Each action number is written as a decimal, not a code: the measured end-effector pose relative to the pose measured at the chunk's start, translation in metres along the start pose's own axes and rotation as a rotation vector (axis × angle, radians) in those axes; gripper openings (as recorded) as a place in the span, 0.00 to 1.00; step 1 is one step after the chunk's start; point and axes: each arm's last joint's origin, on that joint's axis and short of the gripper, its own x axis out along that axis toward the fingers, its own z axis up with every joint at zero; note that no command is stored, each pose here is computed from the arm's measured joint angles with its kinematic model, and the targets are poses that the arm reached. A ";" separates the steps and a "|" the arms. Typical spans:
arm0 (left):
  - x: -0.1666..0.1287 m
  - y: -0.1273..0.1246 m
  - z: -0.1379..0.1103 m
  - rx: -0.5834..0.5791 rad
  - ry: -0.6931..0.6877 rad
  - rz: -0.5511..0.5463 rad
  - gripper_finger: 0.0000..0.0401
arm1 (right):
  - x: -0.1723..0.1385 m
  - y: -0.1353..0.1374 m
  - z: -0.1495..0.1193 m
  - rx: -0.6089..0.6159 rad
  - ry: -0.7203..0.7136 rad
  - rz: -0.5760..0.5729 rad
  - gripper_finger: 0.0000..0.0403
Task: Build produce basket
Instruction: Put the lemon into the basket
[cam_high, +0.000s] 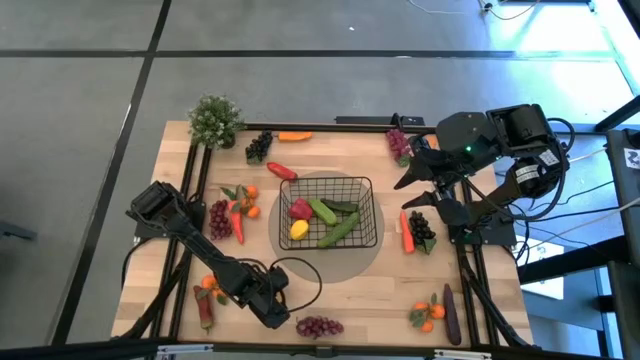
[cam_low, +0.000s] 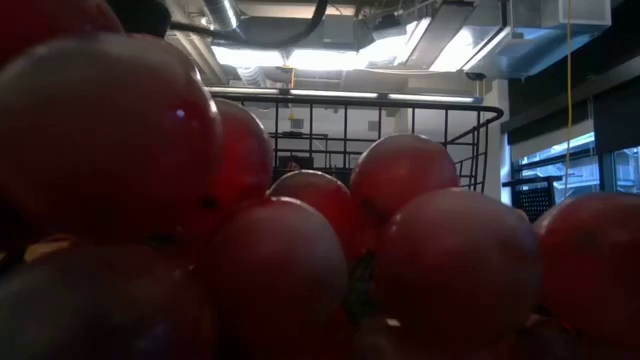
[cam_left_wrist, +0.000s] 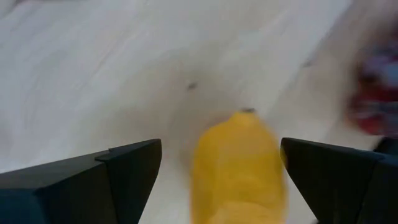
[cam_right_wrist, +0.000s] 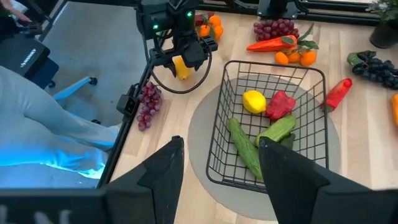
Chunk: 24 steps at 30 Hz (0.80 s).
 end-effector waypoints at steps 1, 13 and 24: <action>0.000 0.001 0.000 0.001 0.002 0.008 0.79 | 0.000 0.000 0.000 0.002 0.001 -0.010 0.48; 0.000 0.000 -0.001 -0.004 0.034 -0.005 0.79 | 0.002 -0.001 0.001 -0.003 0.006 -0.017 0.48; 0.000 0.004 -0.001 -0.022 0.066 0.029 0.66 | 0.003 -0.001 0.001 -0.002 0.008 -0.014 0.48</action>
